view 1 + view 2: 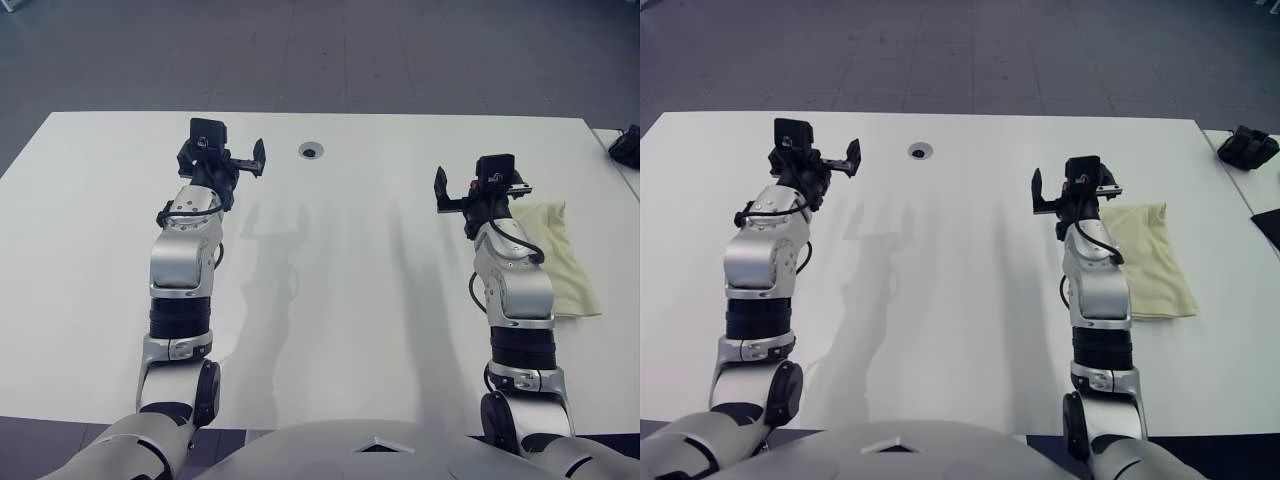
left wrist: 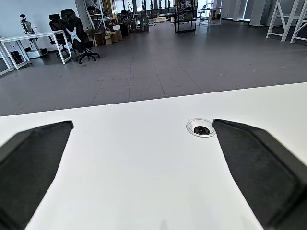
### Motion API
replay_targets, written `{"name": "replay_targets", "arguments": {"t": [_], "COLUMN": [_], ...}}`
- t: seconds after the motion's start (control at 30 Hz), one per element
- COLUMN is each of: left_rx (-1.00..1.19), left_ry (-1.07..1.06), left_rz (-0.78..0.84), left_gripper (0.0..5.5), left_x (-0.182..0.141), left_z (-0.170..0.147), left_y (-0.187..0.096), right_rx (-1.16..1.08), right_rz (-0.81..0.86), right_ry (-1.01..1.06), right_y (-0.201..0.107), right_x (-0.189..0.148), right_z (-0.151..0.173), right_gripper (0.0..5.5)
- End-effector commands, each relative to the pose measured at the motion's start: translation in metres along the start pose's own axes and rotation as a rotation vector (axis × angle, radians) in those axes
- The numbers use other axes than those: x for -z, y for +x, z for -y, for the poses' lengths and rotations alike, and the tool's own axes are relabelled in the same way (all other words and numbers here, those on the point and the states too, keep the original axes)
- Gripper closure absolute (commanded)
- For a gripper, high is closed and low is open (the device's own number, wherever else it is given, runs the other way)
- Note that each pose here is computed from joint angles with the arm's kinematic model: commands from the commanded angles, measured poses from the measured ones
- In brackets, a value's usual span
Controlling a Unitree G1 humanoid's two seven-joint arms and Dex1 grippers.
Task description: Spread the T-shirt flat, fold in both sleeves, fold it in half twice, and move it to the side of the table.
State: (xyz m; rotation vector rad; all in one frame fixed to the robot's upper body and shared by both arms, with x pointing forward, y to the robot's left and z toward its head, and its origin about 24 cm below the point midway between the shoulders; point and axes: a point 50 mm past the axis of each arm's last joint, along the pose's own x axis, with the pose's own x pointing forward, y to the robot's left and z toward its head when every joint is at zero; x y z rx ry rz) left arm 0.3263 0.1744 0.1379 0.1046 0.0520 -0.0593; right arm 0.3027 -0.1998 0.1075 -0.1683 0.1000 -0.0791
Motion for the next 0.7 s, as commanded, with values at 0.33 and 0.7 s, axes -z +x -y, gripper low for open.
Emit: {"name": "replay_targets", "arguments": {"t": [0.33, 0.7], "left_rx": [0.000, 0.001], "left_ry": [-0.004, -0.003], "left_rz": [-0.002, 0.001], "left_gripper": [0.12, 0.12], "left_x": [0.0001, -0.0009], "left_z": [0.0013, 0.0011], "left_y": [0.0001, 0.0015], "right_rx": [-0.005, -0.005], "right_rz": [-0.005, -0.002], "right_ry": [-0.006, -0.004], "right_y": [0.0009, 0.0017], "right_x": [0.0004, -0.0003], "right_z": [-0.0001, -0.0009], "right_gripper": [0.11, 0.11]}}
